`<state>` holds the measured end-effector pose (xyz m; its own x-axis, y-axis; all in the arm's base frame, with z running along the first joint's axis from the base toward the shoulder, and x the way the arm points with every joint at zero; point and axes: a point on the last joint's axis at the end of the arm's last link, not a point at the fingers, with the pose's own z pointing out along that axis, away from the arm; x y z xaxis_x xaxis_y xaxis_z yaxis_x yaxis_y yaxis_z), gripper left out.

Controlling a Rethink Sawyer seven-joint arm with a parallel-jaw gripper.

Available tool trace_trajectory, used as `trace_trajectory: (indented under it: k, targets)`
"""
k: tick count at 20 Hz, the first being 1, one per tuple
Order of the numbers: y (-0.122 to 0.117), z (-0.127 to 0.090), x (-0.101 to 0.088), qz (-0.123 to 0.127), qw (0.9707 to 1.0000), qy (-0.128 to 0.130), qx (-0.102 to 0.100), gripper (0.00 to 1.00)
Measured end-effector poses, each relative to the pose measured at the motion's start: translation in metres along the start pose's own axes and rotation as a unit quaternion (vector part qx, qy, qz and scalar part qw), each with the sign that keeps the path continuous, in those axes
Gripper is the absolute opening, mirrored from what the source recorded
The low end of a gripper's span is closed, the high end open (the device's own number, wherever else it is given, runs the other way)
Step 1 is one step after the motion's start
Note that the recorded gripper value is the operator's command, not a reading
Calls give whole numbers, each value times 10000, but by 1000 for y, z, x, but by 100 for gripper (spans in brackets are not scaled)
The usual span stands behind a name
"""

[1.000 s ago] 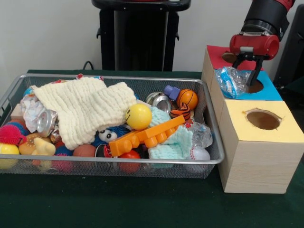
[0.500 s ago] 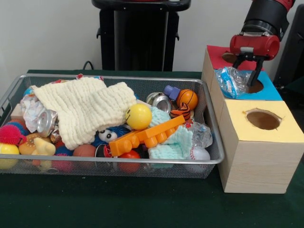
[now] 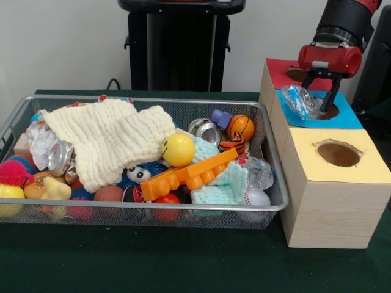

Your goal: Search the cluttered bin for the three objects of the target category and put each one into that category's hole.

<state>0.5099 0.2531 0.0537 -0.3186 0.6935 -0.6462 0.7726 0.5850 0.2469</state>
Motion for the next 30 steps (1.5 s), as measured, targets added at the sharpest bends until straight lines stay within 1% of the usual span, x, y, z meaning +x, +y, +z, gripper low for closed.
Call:
trace_trajectory:
  k: [3,9,12,25,29,30]
  targets:
    - [-1,-4,7,-34,9999,119,73,100]
    - [4,-14,13,-88,9998,188,69,100]
    - [4,-20,14,-121,9997,202,80,100]
    - [5,-19,13,-111,9997,217,98,100]
    - [5,-18,10,-70,9995,261,147,100]
    - [6,-19,8,-36,9993,309,187,100]
